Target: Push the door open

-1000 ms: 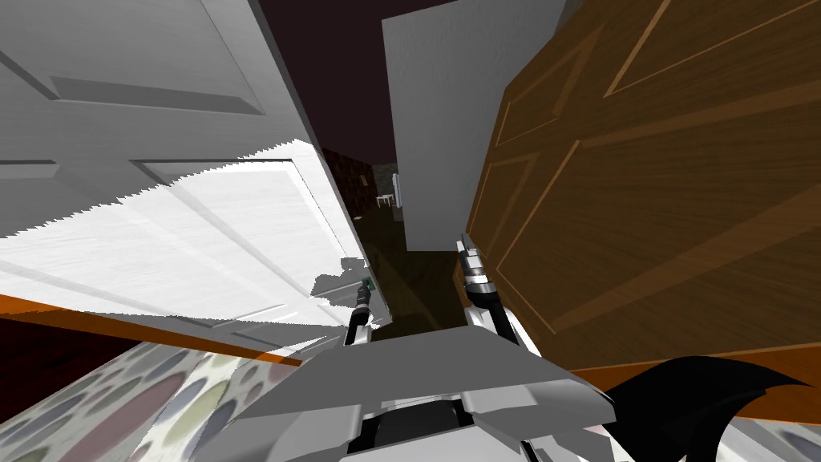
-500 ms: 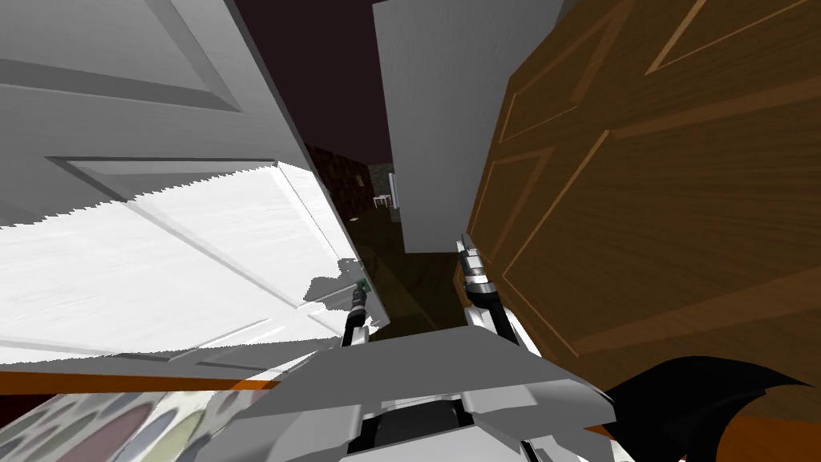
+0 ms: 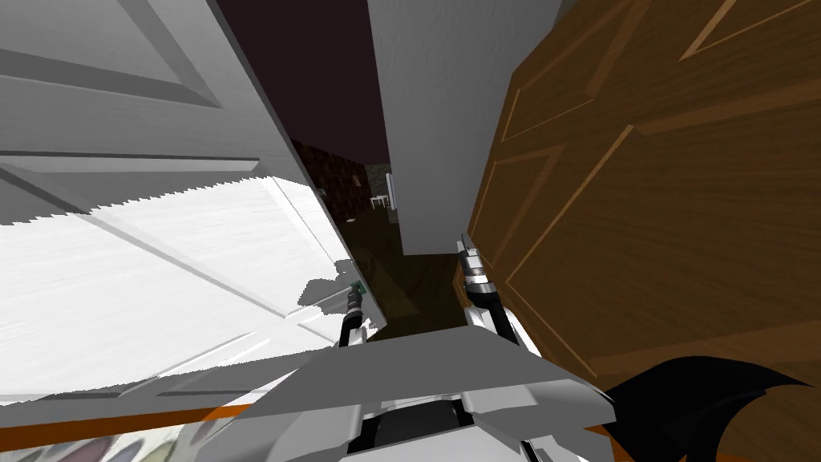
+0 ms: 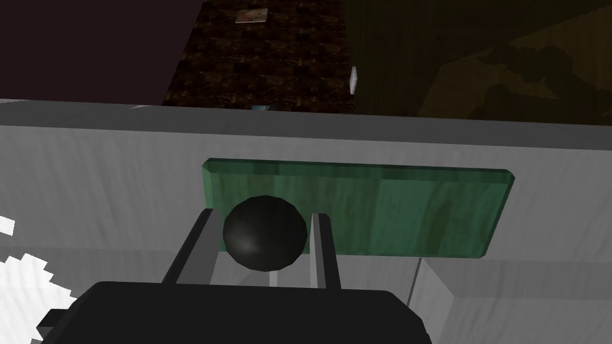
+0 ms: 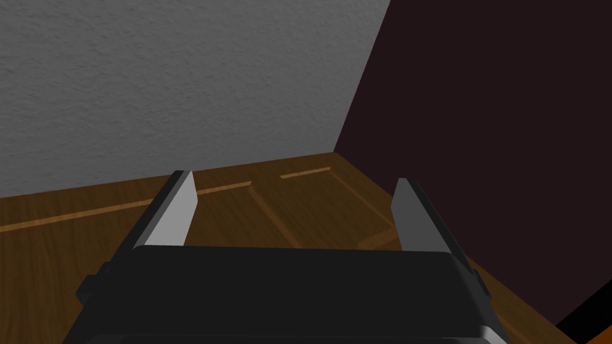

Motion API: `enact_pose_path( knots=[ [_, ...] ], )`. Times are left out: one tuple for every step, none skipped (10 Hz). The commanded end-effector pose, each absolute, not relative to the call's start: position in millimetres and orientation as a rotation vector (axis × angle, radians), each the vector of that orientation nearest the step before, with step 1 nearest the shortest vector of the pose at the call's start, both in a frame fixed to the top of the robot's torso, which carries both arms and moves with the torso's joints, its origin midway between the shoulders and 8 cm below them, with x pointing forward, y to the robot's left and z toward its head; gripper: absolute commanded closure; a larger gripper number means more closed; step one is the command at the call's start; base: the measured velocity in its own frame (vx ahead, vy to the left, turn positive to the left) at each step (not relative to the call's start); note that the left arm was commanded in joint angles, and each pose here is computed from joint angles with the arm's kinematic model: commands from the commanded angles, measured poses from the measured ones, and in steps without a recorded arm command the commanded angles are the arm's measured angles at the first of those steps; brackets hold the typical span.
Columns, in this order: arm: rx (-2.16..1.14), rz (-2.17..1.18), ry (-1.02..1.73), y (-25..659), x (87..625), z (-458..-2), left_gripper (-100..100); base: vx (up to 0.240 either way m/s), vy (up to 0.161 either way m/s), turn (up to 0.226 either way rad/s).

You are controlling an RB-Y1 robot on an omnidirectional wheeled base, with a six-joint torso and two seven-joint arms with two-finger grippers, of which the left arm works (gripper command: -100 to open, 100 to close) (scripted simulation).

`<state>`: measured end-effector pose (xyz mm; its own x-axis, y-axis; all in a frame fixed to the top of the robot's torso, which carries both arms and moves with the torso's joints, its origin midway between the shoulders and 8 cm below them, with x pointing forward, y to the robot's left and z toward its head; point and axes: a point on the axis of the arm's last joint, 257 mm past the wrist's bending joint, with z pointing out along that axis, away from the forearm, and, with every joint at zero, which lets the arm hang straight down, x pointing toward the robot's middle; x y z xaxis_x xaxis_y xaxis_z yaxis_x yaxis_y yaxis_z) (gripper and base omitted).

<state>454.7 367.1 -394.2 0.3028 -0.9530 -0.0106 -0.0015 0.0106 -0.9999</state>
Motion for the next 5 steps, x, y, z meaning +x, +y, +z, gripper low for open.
enact_pose_path(
  knots=[
    [-1.326, -0.939, 0.943, 388, 451, -387, 100, 0.173, -0.012, -0.023],
    [-1.326, -0.939, 0.943, 388, 451, -387, 100, 0.101, 0.035, 0.006],
    [-1.326, -0.939, 0.943, 388, 451, -387, 100, 0.043, 0.038, -0.017],
    [-1.340, -0.905, 0.908, 404, 444, -386, 100, 0.096, 0.030, -0.094],
    [-1.344, -0.894, 0.897, 410, 442, -386, 100, 0.150, 0.009, -0.057]
  ],
)
